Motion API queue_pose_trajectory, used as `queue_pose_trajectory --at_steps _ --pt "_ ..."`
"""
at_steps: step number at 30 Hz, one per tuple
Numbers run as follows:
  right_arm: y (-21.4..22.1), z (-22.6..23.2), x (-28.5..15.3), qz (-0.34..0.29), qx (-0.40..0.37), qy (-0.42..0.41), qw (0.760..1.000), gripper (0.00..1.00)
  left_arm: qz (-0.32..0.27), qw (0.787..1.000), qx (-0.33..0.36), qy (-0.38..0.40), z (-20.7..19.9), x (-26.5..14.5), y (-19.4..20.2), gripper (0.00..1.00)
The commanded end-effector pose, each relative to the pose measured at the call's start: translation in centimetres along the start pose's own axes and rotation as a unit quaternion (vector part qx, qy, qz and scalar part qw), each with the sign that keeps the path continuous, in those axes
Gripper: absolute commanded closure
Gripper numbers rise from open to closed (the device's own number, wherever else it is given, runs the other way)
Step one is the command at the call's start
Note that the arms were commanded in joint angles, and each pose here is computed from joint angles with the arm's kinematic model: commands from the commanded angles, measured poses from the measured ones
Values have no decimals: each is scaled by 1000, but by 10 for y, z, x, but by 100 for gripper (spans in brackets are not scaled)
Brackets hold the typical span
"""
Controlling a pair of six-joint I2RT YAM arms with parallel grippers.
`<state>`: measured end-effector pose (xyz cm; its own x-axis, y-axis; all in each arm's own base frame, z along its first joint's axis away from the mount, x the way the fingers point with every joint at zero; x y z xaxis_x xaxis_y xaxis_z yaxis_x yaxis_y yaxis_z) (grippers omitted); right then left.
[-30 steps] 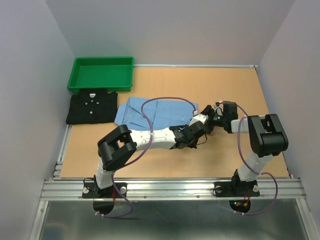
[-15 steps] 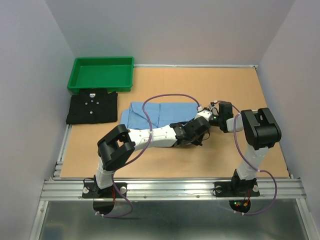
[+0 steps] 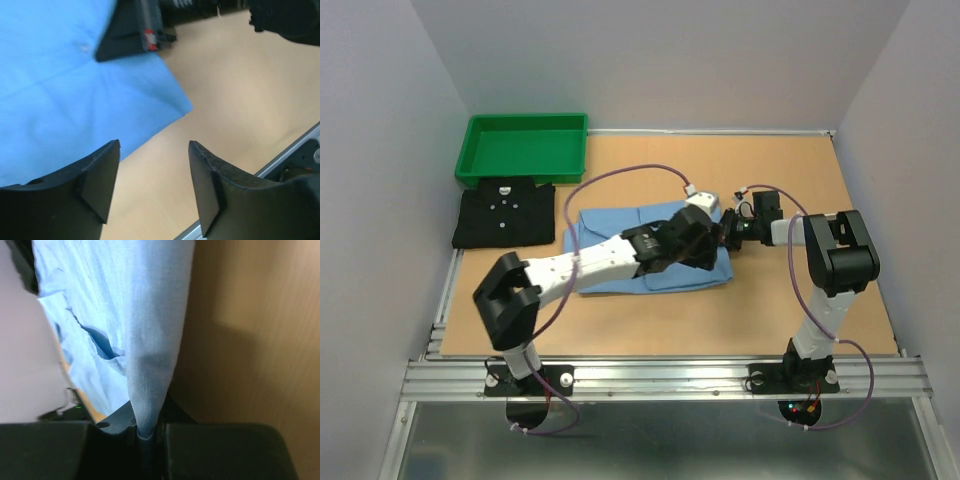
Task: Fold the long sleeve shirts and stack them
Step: Fold the shirt
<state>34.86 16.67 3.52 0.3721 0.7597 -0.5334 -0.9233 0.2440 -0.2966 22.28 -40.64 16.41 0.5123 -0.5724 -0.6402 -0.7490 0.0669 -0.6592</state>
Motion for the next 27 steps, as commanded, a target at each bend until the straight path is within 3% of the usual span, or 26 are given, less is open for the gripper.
queue_pose_trajectory --at_steps 1,7,11,17,23,27 --pt "-16 -8 -6 43 -112 52 991 99 -57 998 -40 -1 34 -54 -44 28" --pt "-21 -31 -27 124 -195 142 962 99 -95 989 -107 -45 121 -93 -58 20" --pt "-32 -39 -44 164 -231 198 938 99 -86 979 -162 -90 188 -95 -27 25" --pt "-60 -31 -69 163 -282 253 911 99 -72 960 -256 -88 243 -92 8 26" --pt "-83 -14 -82 131 -310 272 901 99 -40 951 -296 -76 255 -76 34 26" --pt "-91 -10 -89 122 -321 285 895 99 -18 947 -315 -64 256 -63 52 32"
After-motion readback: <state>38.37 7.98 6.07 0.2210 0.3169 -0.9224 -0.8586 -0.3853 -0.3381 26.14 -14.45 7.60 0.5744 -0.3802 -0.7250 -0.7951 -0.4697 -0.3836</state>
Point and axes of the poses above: each gripper's point midway between its finger pads, its own x axis out along the fingers, its own z axis along the line the jaws close on, y = z × x, the point moved 2 cm from there along -x, back along the fingers, and after that the axes turned 7 degrees about -x, right-handed, at the moved point
